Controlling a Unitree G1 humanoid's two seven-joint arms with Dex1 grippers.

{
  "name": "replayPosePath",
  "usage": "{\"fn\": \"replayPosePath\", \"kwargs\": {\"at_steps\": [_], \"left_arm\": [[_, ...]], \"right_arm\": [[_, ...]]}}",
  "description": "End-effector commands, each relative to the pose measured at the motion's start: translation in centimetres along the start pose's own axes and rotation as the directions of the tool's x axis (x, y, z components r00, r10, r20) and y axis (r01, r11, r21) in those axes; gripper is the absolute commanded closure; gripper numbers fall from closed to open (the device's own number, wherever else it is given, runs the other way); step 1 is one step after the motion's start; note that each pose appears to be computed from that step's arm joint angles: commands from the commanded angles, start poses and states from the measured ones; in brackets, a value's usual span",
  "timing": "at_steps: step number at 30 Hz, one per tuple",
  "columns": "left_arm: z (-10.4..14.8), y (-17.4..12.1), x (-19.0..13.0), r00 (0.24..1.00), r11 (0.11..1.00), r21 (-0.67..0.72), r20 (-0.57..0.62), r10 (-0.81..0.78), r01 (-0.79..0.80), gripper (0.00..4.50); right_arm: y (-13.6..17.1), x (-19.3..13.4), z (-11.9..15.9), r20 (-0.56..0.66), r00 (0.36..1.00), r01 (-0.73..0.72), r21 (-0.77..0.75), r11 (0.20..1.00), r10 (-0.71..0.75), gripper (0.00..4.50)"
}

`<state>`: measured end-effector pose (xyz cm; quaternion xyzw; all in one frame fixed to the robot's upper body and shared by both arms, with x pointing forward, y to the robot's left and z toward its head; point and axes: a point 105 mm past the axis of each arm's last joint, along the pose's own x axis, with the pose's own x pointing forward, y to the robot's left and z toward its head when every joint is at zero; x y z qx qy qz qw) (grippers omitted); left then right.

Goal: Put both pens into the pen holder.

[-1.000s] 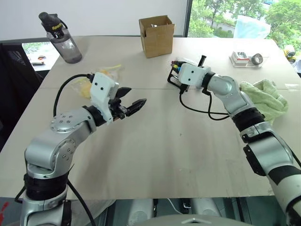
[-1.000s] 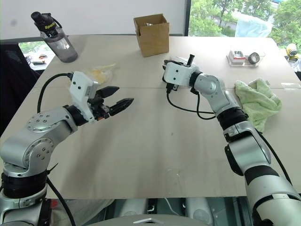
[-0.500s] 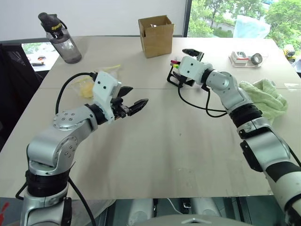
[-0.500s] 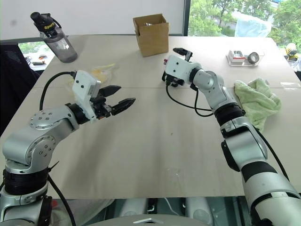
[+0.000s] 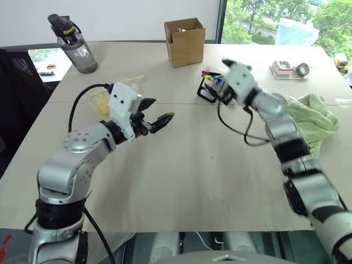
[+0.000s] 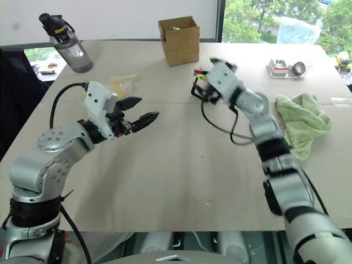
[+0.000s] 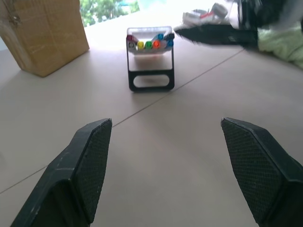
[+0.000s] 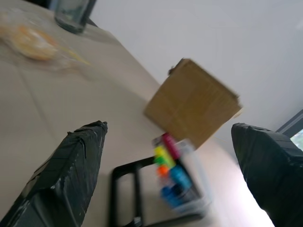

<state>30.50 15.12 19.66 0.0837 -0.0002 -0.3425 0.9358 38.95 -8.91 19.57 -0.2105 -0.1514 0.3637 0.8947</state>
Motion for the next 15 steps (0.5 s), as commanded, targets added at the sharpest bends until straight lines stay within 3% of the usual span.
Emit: {"fn": "replayPosePath", "kwargs": {"at_steps": [1, 7, 15], "left_arm": [[-0.6, -0.7, -0.4, 1.000, 0.999, 0.034, 0.020, -0.001, 0.000, 0.70], [-5.3, -1.4, -1.5, 0.999, 1.000, -0.027, -0.047, 0.003, -0.004, 0.70], [-9.8, -2.5, -4.0, 0.986, 0.998, -0.021, -0.156, -0.055, 0.053, 0.70]], "right_arm": [[-0.1, -4.2, 1.4, 0.058, 0.998, -0.032, 0.123, 0.992, 0.025, 0.02], [3.3, -12.8, -2.3, -0.086, 0.991, -0.066, 0.372, 0.926, 0.105, 0.02], [5.6, -20.3, -5.0, -0.239, 0.962, -0.017, 0.435, 0.900, 0.134, 0.02]]}}
